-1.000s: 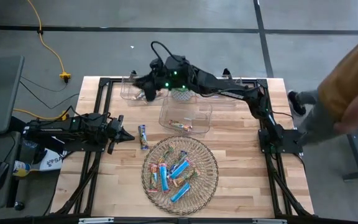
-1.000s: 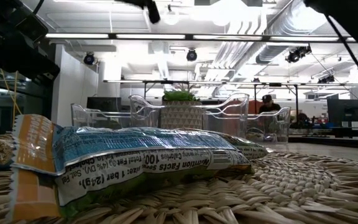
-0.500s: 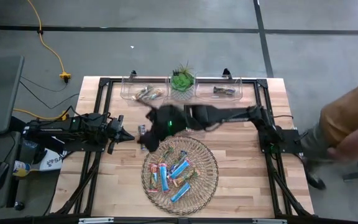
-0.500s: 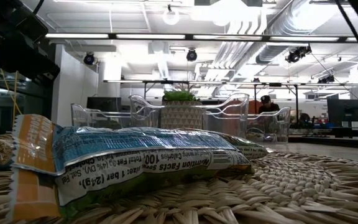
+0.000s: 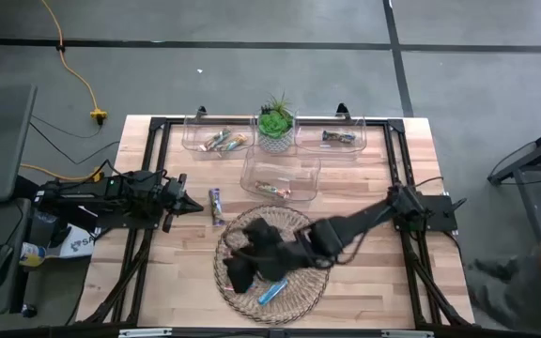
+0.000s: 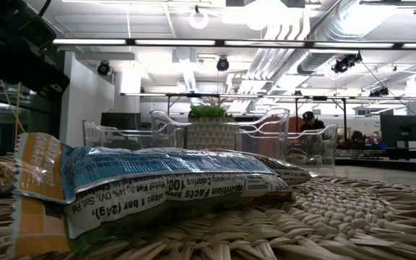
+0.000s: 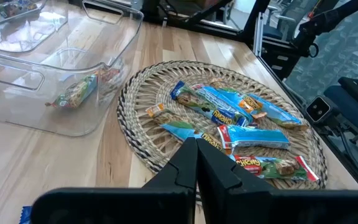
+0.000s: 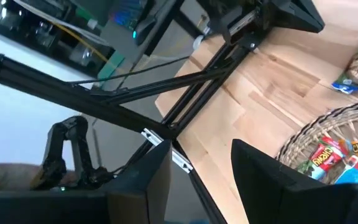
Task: Pick and place Granola Bars by type
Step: Put the yellow granola bar into the top left transparent bin
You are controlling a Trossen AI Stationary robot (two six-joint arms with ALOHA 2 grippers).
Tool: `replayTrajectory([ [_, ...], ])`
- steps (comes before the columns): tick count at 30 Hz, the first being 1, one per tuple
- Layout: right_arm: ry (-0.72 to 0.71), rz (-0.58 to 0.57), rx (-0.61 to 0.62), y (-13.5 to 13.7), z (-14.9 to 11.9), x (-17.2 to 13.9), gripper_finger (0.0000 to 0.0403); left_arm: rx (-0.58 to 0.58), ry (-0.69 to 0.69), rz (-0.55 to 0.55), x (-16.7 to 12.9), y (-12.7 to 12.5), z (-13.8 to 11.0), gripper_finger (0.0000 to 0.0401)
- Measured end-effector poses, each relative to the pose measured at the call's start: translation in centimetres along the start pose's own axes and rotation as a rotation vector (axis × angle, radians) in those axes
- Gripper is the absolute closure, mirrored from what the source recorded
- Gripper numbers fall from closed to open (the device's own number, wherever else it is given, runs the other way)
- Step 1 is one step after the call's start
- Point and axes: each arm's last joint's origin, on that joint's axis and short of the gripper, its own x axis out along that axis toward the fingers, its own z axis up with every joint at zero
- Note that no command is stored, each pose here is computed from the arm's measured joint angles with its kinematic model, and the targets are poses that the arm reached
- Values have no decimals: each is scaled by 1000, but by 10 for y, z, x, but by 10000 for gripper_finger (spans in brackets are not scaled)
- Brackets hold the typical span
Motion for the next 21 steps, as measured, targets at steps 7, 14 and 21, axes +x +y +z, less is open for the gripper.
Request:
replayTrajectory([
  [7, -48, -11, -65, 13, -33, -18, 253, 0, 0, 0, 0, 0, 0, 400],
  [14, 19, 0, -126, 21, -68, -38, 253, 0, 0, 0, 0, 0, 0, 400],
  [21, 130, -59, -183, 19, -105, -61, 254, 0, 0, 0, 0, 0, 0, 400],
])
